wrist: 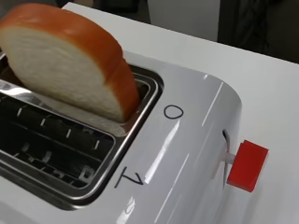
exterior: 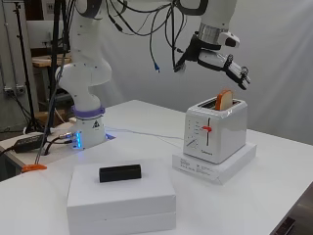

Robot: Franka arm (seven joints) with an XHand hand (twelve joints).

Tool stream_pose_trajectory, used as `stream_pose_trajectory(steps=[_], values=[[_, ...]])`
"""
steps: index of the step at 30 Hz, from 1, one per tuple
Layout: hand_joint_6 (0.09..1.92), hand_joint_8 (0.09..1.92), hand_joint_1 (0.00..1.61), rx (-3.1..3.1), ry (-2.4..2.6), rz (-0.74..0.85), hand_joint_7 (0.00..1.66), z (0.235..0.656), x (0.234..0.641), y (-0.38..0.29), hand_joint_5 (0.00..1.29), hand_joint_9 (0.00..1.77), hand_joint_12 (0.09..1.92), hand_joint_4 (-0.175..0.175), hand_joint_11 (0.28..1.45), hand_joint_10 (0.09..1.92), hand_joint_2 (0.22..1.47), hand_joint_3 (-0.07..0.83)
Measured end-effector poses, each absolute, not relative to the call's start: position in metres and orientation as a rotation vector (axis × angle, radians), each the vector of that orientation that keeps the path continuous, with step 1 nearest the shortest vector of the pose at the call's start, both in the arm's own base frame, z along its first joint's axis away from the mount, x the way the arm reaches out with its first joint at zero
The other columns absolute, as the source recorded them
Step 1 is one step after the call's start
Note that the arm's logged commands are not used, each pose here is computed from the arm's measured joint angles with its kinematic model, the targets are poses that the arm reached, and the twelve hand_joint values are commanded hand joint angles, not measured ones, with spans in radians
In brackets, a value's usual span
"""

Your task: Teleoperate dual arm-hand system to toast a bread

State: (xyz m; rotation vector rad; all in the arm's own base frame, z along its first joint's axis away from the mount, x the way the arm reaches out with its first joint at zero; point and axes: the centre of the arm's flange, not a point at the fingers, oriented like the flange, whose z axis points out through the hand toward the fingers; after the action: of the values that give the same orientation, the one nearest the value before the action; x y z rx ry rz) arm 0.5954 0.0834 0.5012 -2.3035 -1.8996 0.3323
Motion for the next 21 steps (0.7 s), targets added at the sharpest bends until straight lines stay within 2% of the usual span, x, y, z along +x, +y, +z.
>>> stream_pose_trajectory(steps=[3,6,10,11,12,13,14,15,16,17,19,21], values=[[0.09,0.09,0.0,-2.419,-1.775,0.284,0.31,0.47,0.591,0.056,0.33,0.39,0.09,-0.017,0.39,0.09,1.05,0.017],[0.09,0.09,0.0,-2.519,-1.649,0.341,0.27,0.438,0.581,0.033,0.3,0.35,0.09,-0.005,0.39,0.09,1.06,0.016],[0.09,0.09,0.0,-2.71,-1.447,0.381,0.26,0.425,0.583,0.002,0.31,0.33,0.09,-0.006,0.4,0.09,1.07,0.014],[0.09,0.09,0.0,-2.715,-1.413,0.369,0.34,0.42,0.585,-0.004,0.34,0.45,0.09,-0.009,0.45,0.09,1.08,0.009],[0.09,0.09,0.0,-2.699,-1.388,0.361,0.62,0.411,0.588,-0.01,0.4,0.76,0.24,-0.015,0.56,0.13,1.09,0.009],[0.09,0.56,0.0,-2.666,-1.37,0.358,0.88,0.397,0.59,-0.016,0.55,1.03,0.84,-0.001,0.68,0.74,1.1,0.007],[0.09,1.04,0.0,-2.629,-1.362,0.351,1.03,0.379,0.592,-0.024,0.73,1.18,1.33,0.032,0.76,1.27,1.11,0.004],[0.09,1.34,0.0,-2.604,-1.355,0.341,1.11,0.367,0.593,-0.03,0.84,1.26,1.62,0.057,0.8,1.59,1.11,0.002],[0.09,1.51,0.0,-2.584,-1.345,0.322,1.15,0.355,0.595,-0.035,0.9,1.3,1.77,0.071,0.84,1.76,1.12,0.002],[0.09,1.59,0.0,-2.576,-1.319,0.299,1.17,0.344,0.598,-0.04,0.93,1.32,1.85,0.079,0.88,1.84,1.12,0.002],[0.09,1.71,0.02,-2.569,-1.292,0.288,1.18,0.335,0.597,-0.045,0.83,1.35,1.91,0.051,0.93,1.9,1.13,0.002],[0.09,1.77,0.04,-2.564,-1.297,0.295,1.15,0.327,0.596,-0.046,0.71,1.34,1.92,0.023,0.93,1.92,1.13,0.001]])
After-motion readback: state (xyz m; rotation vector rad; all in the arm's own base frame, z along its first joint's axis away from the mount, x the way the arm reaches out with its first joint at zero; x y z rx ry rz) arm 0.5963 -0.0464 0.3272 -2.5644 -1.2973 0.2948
